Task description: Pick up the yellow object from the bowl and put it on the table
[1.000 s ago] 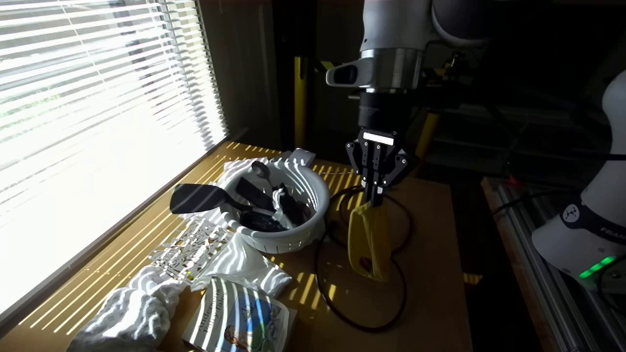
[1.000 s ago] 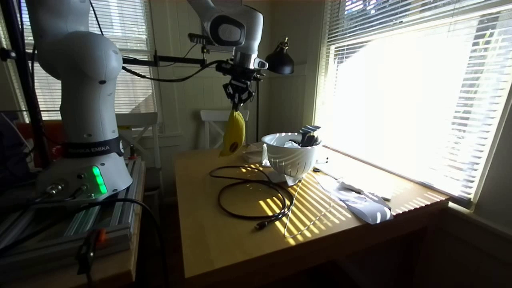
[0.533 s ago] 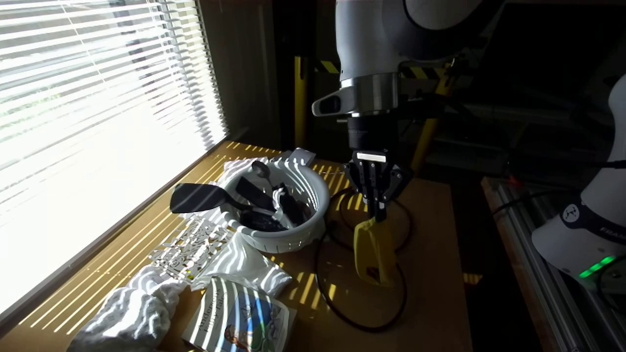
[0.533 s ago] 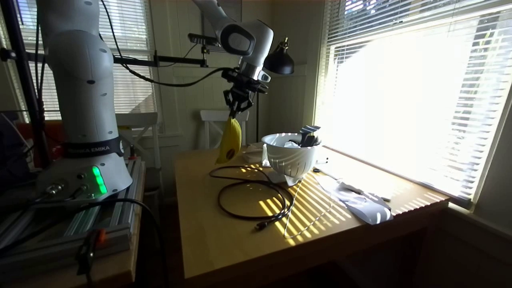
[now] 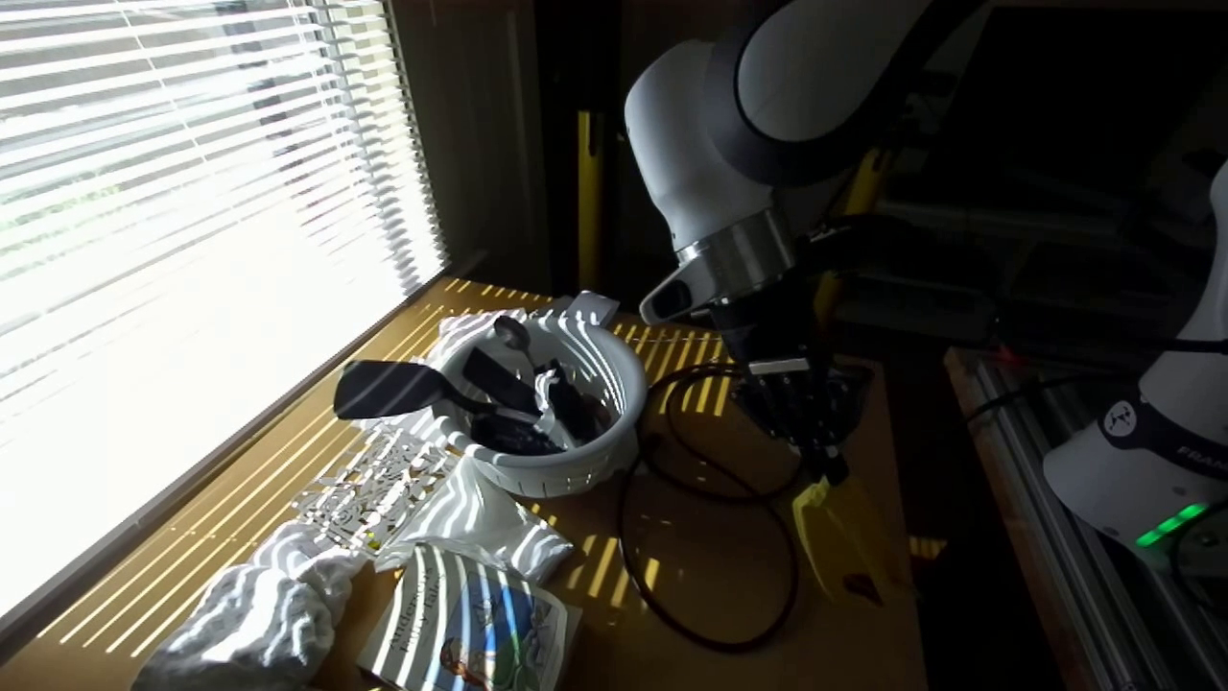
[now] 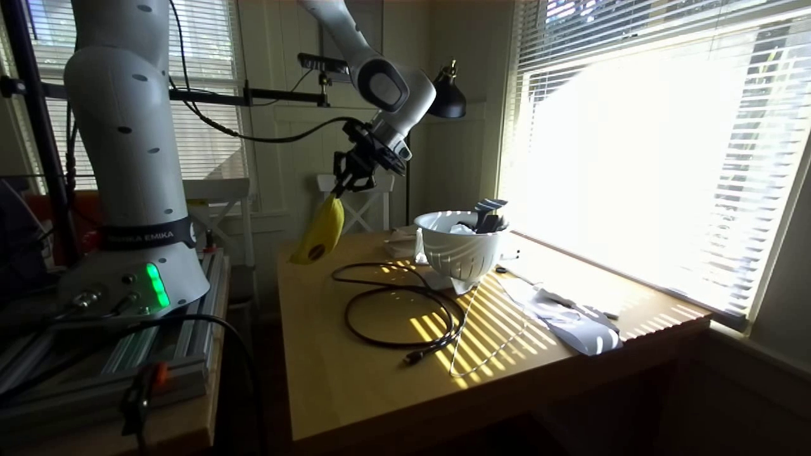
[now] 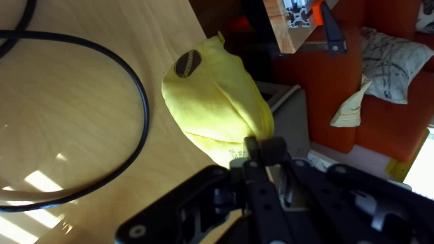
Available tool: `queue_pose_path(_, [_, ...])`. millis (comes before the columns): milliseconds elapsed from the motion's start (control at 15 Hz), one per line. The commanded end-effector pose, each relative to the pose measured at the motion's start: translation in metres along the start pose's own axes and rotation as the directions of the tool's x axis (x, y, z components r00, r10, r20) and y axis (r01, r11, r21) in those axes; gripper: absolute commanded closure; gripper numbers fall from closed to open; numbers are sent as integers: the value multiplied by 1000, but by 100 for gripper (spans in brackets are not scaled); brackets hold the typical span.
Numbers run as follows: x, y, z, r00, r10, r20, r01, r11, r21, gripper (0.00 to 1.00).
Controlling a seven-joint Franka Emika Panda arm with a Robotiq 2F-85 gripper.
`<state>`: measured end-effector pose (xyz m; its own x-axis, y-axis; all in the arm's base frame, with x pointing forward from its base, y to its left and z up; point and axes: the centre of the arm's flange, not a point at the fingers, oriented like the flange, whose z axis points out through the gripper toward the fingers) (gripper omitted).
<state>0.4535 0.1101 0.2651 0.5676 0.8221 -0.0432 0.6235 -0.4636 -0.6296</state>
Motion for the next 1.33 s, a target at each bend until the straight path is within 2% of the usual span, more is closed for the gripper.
queue_pose_path(0, [31,34,13,998,60,37,-61,998,34,97])
queue_pose_path(200, [54,58,27,981,188,54,-189,982,9,97])
queue_pose_path(400, [70,82,31,935,352,47,-349,935,-63,97])
queue_pose_path(667, [84,99,27,869,494,27,-483,859,-172,97])
queue_pose_path(733, [87,101,24,853,522,15,-509,838,-198,63])
queue_pose_path(800, [90,102,20,844,536,1,-521,822,-231,62])
queue_pose_path(1067, [101,96,4,828,560,-41,-533,761,-369,35])
queue_pose_path(1267, [107,84,-4,826,558,-80,-526,713,-463,15])
